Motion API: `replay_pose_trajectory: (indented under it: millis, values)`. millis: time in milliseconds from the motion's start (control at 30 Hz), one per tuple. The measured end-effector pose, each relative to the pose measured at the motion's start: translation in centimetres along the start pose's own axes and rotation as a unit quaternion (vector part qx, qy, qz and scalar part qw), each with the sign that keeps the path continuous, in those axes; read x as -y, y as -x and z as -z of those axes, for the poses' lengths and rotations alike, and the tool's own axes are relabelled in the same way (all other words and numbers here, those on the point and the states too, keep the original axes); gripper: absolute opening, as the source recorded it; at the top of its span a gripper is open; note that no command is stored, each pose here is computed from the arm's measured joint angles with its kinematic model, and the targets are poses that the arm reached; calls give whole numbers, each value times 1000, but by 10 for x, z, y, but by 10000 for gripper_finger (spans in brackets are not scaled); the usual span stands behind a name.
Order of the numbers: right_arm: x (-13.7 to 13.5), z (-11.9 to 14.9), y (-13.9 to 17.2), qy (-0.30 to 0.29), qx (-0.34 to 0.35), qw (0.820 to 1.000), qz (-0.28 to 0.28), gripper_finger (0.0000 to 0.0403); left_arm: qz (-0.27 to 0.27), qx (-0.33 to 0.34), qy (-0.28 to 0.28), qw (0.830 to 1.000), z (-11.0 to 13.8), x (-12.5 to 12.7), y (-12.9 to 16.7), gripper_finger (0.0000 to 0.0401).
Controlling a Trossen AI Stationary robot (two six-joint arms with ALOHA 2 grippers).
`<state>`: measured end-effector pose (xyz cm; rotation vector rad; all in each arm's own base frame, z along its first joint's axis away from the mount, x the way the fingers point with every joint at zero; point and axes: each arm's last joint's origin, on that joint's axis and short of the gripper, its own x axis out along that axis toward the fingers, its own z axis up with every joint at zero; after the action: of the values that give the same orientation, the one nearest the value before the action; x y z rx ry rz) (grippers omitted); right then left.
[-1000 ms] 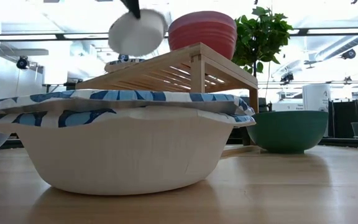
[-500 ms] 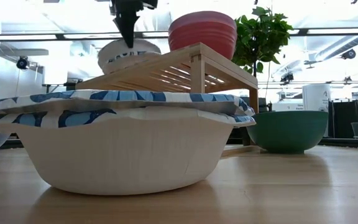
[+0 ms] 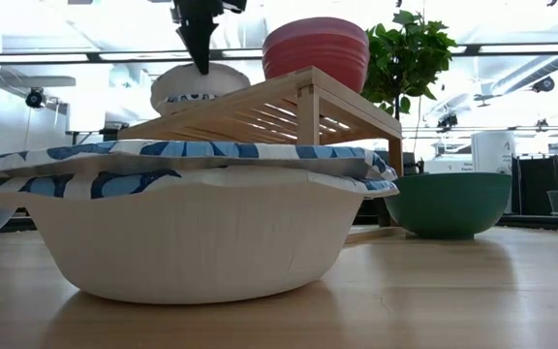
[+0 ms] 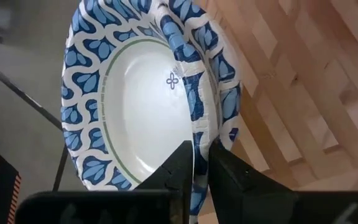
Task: Place and stack bowls onto a shelf
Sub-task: Stack the top white bowl on top of the white bowl on the shelf, then stack the green bowl on top of the pink bowl on the shelf
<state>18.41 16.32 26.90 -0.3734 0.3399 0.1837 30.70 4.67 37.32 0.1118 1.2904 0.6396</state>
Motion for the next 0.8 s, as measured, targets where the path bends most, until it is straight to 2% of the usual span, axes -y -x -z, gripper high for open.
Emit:
replay_pose_trajectory:
  millis: [200,533,667,800]
  values:
    - [0,0,0,0,0,1000,0,9,37,-6,-3,999,1,4,1,63]
    - [0,1,0,-5,-3,1000,0,9,40,-7,11,999,2,7,3,149]
    - [0,1,0,-12,-3,1000,0,9,46,-2,22,999,8,15,13,162]
    - [0,1,0,-24,-4,1000,0,9,58,30,14,998,17,29,33,163]
